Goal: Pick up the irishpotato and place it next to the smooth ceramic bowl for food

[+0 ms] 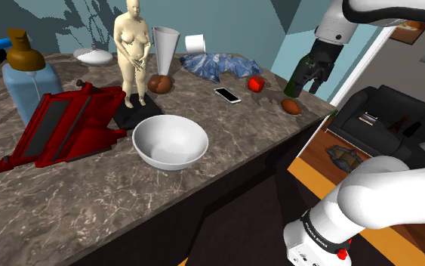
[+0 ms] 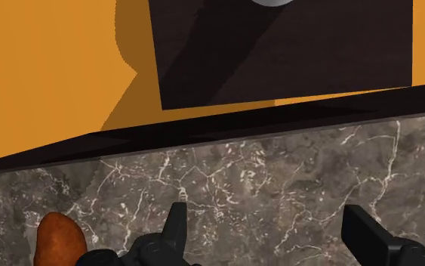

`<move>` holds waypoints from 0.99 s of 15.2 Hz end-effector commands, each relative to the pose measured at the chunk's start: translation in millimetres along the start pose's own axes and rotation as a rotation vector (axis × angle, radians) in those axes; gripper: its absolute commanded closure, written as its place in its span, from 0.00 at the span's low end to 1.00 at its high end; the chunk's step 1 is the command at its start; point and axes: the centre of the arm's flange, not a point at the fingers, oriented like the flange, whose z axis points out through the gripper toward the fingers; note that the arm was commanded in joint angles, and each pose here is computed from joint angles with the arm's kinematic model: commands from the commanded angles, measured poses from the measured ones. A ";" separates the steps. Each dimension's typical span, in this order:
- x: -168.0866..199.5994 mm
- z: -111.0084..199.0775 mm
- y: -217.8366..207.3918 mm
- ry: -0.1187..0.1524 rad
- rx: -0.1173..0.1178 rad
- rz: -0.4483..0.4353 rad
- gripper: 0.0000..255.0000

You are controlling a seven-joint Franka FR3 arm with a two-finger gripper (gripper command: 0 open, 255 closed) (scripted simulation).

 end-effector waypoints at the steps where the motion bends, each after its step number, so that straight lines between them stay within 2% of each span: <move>1: 9.9 13.3 19.8 0.012 -0.002 -0.004 0.00; 15: 82.0 96.4 161.5 0.083 -0.011 -0.022 0.00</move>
